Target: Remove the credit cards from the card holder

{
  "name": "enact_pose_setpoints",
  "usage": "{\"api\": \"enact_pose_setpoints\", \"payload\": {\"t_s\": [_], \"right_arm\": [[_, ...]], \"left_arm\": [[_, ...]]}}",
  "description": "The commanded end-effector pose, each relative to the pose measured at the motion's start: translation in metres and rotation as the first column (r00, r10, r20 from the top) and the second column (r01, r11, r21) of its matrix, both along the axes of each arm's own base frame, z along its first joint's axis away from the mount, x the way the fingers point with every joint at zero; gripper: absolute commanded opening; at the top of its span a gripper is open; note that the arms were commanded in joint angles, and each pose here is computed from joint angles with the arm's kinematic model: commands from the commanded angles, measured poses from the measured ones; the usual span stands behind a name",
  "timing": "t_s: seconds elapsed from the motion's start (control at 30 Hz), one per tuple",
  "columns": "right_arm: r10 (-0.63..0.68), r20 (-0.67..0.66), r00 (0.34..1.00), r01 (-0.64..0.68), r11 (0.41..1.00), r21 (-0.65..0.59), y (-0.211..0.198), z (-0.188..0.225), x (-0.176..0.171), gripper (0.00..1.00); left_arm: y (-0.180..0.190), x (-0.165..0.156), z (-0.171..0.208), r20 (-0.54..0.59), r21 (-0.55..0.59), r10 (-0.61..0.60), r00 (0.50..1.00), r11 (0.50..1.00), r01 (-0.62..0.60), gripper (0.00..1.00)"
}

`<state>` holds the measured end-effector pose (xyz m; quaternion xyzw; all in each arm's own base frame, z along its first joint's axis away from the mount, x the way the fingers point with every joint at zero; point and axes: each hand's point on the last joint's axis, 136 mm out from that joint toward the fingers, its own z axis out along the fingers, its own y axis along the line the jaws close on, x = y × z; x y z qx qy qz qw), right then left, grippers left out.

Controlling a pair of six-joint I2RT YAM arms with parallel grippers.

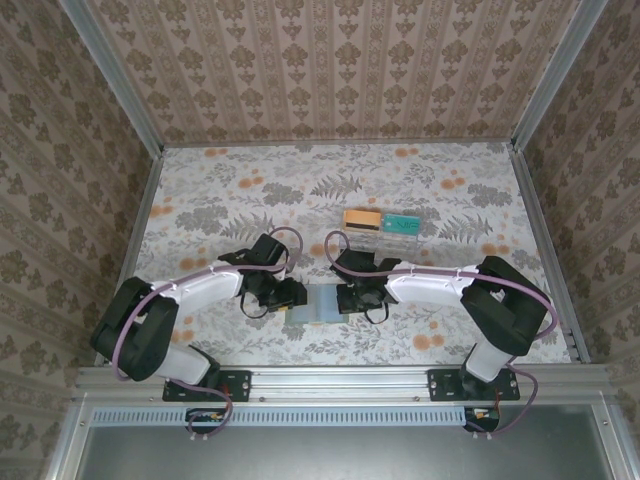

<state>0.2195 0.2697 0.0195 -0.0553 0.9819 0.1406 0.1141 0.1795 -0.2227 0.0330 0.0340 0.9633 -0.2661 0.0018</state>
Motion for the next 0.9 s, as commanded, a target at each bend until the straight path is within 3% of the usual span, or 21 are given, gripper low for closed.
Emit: {"api": "enact_pose_setpoints", "payload": {"t_s": [0.0,0.53,0.87], "right_arm": [[-0.009,-0.03,1.0,0.01,1.0,0.012,0.007,-0.007,-0.002,0.0],[-0.01,-0.049,0.999,0.011,1.0,0.015,0.008,-0.011,-0.006,0.0],[-0.009,-0.051,0.999,0.01,1.0,0.015,0.008,-0.011,-0.008,0.0]], "left_arm": [[-0.005,-0.005,-0.004,-0.022,-0.01,-0.024,0.999,1.0,0.024,0.44],[-0.035,-0.002,0.011,0.008,-0.152,-0.076,0.997,0.985,0.077,0.51],[-0.031,-0.001,0.016,0.028,-0.139,-0.067,0.997,0.988,0.07,0.52]]}}
